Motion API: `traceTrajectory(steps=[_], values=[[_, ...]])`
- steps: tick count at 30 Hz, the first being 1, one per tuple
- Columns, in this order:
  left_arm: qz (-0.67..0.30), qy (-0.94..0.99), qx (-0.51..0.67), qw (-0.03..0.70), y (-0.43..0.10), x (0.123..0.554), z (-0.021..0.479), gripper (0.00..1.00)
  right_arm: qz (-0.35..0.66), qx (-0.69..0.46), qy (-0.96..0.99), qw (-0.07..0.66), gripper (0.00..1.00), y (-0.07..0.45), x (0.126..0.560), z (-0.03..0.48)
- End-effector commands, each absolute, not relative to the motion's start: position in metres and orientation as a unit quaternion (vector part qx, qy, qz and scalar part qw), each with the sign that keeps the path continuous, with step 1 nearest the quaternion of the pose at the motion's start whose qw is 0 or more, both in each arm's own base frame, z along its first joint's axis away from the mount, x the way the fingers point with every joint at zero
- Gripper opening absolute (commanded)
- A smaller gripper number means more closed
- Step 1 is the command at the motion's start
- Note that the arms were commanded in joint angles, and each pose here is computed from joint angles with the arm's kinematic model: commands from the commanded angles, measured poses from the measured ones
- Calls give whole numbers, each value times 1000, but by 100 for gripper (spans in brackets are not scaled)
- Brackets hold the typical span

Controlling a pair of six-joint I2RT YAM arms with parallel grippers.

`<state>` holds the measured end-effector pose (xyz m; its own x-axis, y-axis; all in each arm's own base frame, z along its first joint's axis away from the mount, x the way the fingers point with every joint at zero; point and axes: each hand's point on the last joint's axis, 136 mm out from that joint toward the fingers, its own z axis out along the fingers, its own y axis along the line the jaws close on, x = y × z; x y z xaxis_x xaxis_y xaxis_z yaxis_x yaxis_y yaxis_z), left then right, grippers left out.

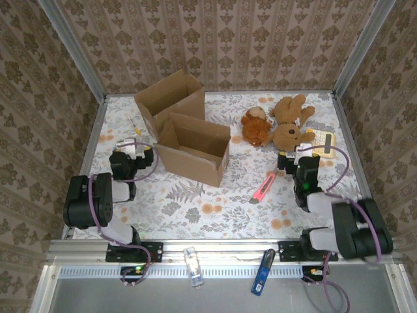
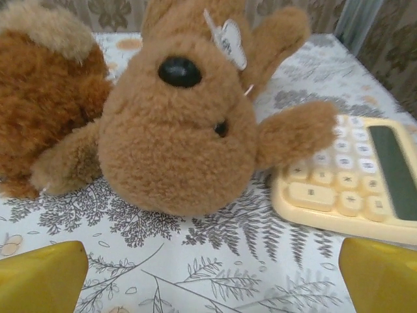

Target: Unpack the express box

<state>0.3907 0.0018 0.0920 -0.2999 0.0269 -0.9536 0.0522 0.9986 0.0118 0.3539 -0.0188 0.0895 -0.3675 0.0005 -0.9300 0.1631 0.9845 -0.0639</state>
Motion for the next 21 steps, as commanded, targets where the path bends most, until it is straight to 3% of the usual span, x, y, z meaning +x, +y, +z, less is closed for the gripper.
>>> traceTrajectory(steps=[1,7,12,21], values=[[-4,789,28,614,4,387,103,100,-34,29,793,608,100,-4,385,106],[8,784,14,620,9,384,103,100,-2,30,824,566,100,-7,401,95],[-29,806,75,586,-14,398,98,100,-1,30,820,571,100,-7,400,97],[-15,806,85,585,-19,399,98,100,-6,28,820,571,100,-6,400,97]])
